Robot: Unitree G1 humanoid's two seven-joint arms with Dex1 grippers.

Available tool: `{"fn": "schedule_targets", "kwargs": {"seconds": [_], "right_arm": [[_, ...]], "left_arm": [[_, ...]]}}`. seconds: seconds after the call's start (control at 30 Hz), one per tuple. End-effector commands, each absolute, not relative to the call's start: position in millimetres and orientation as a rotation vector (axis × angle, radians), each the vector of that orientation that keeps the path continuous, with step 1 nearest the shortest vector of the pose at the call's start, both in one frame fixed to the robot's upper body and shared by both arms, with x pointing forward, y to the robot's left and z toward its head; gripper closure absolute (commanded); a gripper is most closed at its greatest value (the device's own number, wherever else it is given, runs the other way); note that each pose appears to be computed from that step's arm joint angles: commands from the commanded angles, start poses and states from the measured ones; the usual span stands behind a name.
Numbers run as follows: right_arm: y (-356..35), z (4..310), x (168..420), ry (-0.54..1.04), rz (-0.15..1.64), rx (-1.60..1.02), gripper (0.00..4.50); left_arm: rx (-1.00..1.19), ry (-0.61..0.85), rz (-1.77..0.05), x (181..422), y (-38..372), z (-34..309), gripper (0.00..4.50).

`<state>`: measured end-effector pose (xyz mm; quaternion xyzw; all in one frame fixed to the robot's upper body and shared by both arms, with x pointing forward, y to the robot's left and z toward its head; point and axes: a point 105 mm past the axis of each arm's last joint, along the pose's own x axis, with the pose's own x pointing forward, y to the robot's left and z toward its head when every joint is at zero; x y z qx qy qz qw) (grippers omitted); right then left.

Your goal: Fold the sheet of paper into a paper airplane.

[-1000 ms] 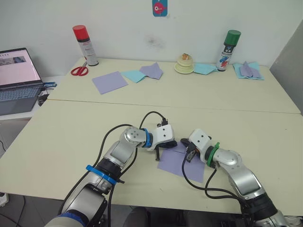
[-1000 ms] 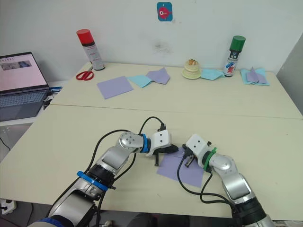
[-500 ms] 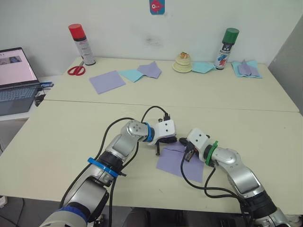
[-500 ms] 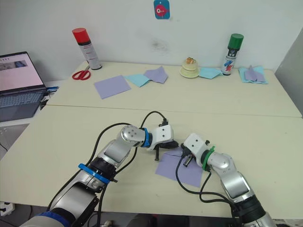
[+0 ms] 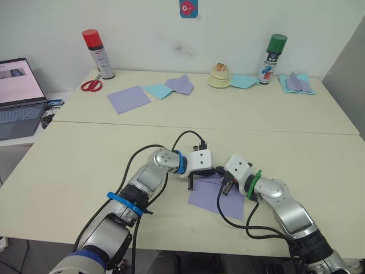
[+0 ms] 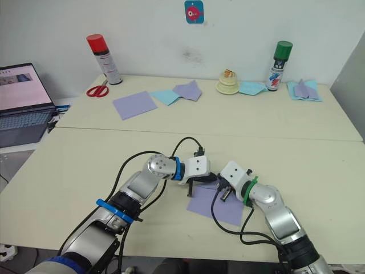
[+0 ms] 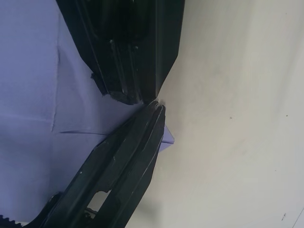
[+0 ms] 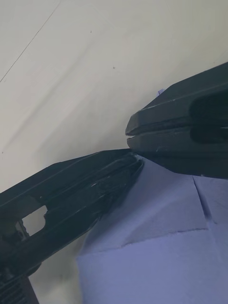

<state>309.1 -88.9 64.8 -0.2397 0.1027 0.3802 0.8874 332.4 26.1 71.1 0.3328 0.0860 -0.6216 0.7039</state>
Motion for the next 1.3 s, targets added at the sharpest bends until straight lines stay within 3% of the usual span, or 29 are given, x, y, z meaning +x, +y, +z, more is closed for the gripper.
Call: {"fn": "schedule_targets", "kwargs": {"seconds": [0.03, 0.57, 0.77, 1.07, 1.3], "right_arm": [[-97, 41, 302, 0.323, 0.793, -0.51, 4.5], [-90, 40, 302, 0.318, 0.822, -0.522, 4.5], [-90, 40, 303, 0.316, 0.823, -0.526, 4.5], [-90, 40, 304, 0.312, 0.821, -0.531, 4.5], [-92, 40, 305, 0.31, 0.819, -0.539, 4.5]], "left_arm": [[0.736, 0.343, -1.356, 326, 55, 42, 4.48], [0.654, 0.455, -1.318, 300, 93, 31, 4.48], [0.631, 0.425, -1.307, 297, 102, 52, 4.48], [0.691, 0.257, -1.358, 305, 93, 113, 4.48], [0.711, 0.185, -1.411, 313, 66, 118, 4.48]]}}
